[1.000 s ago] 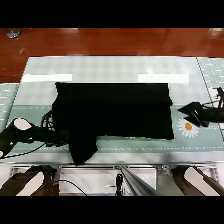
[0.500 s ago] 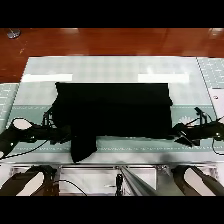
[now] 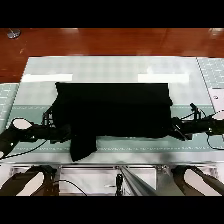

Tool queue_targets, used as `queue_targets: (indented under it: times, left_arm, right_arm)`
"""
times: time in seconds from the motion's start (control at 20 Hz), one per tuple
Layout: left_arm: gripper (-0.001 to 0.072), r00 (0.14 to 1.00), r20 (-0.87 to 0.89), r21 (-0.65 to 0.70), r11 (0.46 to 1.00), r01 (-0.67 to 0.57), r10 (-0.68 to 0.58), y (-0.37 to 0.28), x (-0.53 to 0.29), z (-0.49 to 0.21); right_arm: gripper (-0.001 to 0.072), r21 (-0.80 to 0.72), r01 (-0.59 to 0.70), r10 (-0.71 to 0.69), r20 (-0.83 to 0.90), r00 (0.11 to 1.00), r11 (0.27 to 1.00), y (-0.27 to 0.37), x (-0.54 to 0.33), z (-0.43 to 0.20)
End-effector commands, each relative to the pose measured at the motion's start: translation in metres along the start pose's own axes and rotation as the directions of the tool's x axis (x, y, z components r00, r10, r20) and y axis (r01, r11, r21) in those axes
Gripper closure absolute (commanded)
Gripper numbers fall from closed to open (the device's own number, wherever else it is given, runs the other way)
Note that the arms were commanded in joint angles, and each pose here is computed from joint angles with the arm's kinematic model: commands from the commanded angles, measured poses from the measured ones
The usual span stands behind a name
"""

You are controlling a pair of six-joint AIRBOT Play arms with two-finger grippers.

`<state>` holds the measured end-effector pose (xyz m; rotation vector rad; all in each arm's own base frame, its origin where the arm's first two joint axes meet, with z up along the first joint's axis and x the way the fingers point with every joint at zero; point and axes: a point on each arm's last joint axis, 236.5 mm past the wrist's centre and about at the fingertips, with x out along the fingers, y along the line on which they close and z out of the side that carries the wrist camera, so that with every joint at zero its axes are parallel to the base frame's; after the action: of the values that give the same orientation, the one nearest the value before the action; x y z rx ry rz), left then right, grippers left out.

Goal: Fold the shirts.

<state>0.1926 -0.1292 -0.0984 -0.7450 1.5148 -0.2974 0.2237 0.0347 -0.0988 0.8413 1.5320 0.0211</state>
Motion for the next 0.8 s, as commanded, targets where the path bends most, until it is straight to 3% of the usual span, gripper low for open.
queue_targets:
  times: [0.0, 0.1, 0.15, 0.2, 0.25, 0.45, 0.6, 0.75]
  left_arm:
    - [0.0678, 1.0, 0.014, 0.0, 1.0, -0.004, 0.004, 0.001, 0.0, 0.003]
    - [0.0678, 1.0, 0.013, 0.0, 1.0, -0.004, 0.004, 0.001, 0.0, 0.003]
    - [0.0678, 1.0, 0.013, 0.0, 1.0, -0.004, 0.004, 0.001, 0.0, 0.003]
    - [0.0678, 1.0, 0.013, 0.0, 1.0, -0.004, 0.004, 0.001, 0.0, 0.003]
    - [0.0678, 1.0, 0.013, 0.0, 1.0, -0.004, 0.004, 0.001, 0.0, 0.003]
    - [0.0678, 1.0, 0.025, 0.03, 1.0, -0.001, 0.0, -0.001, -0.003, 0.008]
    - [0.0678, 0.992, 0.124, 0.08, 0.997, 0.011, -0.021, -0.018, -0.028, 0.046]
    - [0.0678, 0.958, 0.284, 0.15, 0.989, -0.016, -0.027, -0.037, -0.065, 0.1]
  right_arm:
    - [0.0108, -0.013, -0.006, 0.007, 0.042, 0.999, 1.0, 0.004, -0.003, 0.013]
    - [0.0149, -0.021, -0.014, 0.015, 0.043, 0.999, 1.0, 0.006, -0.003, 0.013]
    - [0.0331, -0.023, -0.014, 0.015, 0.044, 0.999, 1.0, 0.006, -0.003, 0.013]
    - [0.0561, -0.05, -0.019, 0.021, 0.043, 0.999, 0.999, 0.007, -0.003, 0.013]
    - [0.0683, -0.098, -0.038, 0.042, 0.036, 0.998, 0.994, 0.012, -0.003, 0.011]
    - [0.0683, -0.176, -0.019, 0.018, -0.009, 1.0, 0.984, 0.011, -0.01, 0.004]
    - [0.0683, -0.214, 0.065, -0.045, 0.097, 0.994, 0.975, 0.016, -0.045, 0.042]
    - [0.0683, -0.266, 0.041, 0.009, 0.185, 0.983, 0.963, 0.052, -0.082, 0.079]
